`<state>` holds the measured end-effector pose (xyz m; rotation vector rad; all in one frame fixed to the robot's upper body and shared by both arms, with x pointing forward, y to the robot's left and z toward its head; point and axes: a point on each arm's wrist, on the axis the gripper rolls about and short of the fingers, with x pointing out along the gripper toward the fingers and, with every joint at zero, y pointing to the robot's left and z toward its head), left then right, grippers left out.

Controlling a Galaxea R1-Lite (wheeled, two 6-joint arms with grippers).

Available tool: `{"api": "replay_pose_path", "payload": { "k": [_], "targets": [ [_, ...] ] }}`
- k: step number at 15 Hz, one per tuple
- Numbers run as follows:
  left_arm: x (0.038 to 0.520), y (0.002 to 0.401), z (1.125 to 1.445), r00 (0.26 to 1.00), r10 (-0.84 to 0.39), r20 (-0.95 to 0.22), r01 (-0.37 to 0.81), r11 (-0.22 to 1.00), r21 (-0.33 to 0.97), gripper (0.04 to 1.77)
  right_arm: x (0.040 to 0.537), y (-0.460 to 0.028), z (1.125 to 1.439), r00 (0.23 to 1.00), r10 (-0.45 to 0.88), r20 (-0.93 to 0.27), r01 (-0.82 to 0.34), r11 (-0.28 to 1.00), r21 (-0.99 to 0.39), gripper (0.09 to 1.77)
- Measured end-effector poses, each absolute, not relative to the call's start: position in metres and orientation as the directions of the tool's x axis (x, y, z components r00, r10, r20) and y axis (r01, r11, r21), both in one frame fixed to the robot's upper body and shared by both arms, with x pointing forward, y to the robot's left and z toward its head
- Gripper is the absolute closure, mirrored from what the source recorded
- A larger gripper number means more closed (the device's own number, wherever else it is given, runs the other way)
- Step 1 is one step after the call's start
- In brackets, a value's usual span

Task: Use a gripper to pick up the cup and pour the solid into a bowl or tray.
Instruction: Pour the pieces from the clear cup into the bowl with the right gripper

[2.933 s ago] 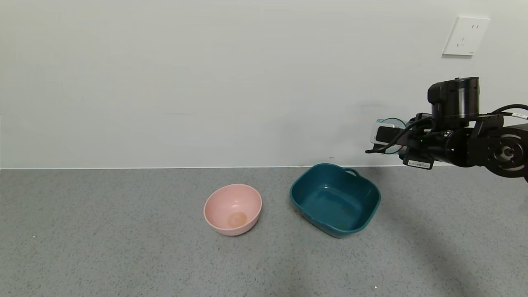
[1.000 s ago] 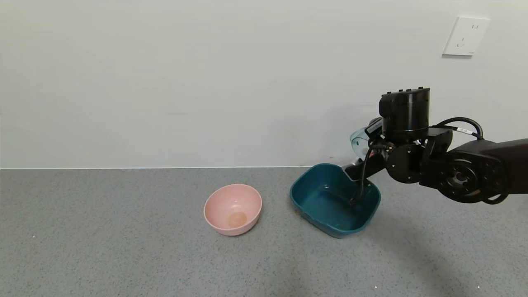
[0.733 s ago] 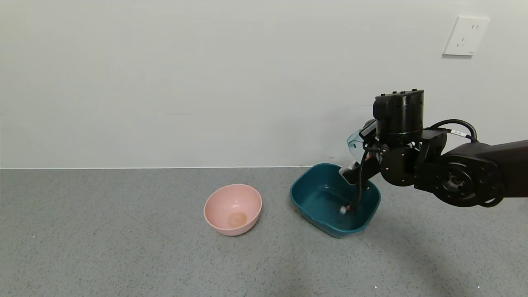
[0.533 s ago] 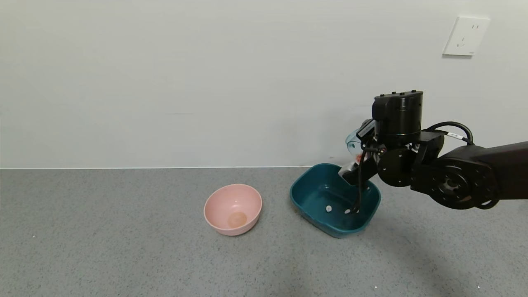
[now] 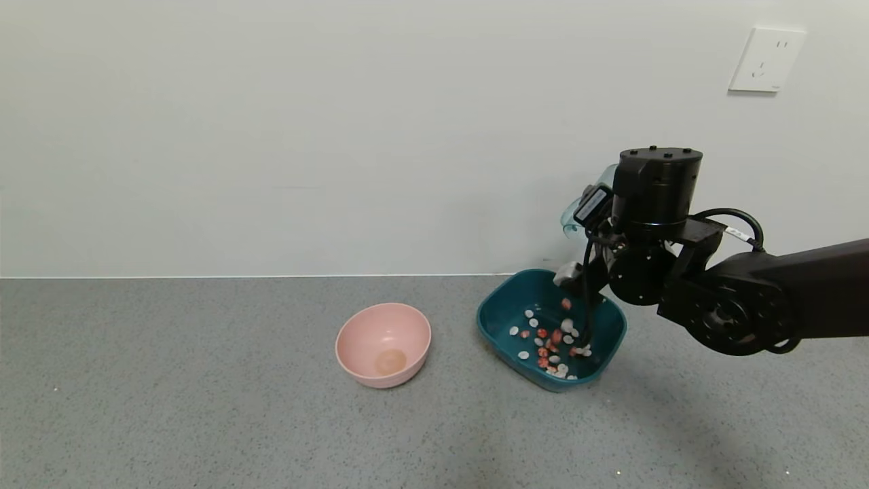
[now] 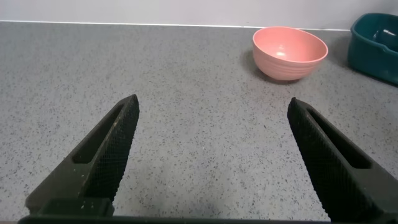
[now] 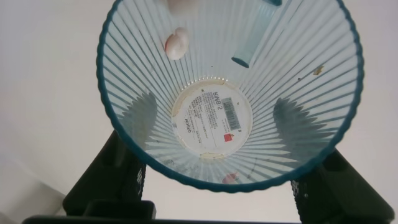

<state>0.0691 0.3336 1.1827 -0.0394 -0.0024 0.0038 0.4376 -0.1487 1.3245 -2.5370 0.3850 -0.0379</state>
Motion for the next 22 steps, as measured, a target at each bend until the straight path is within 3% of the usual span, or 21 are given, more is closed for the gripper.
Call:
{"api": "replay_pose_path", "payload": {
  "k": [5,13,22],
  "targets": [
    [0.069,0.334,1.183,1.0,0.004,0.003,-0.004,0.999,-0.039,0.09,0.437,-0.147,1.321,0.963,-0.269,0.036,-0.218,-0.844,-0.489,0.55],
    [0.069,0.334,1.183,1.0,0.004,0.003,-0.004,0.999,-0.039,0.09,0.434,-0.149,1.326,0.962,-0.267,0.05,-0.209,-0.843,-0.496,0.55],
    [0.069,0.334,1.183,1.0,0.005,0.003,-0.005,0.999,-0.039,0.09,0.415,-0.183,1.318,0.947,-0.322,0.0,-0.2,-0.586,-0.785,0.55]
  ]
}}
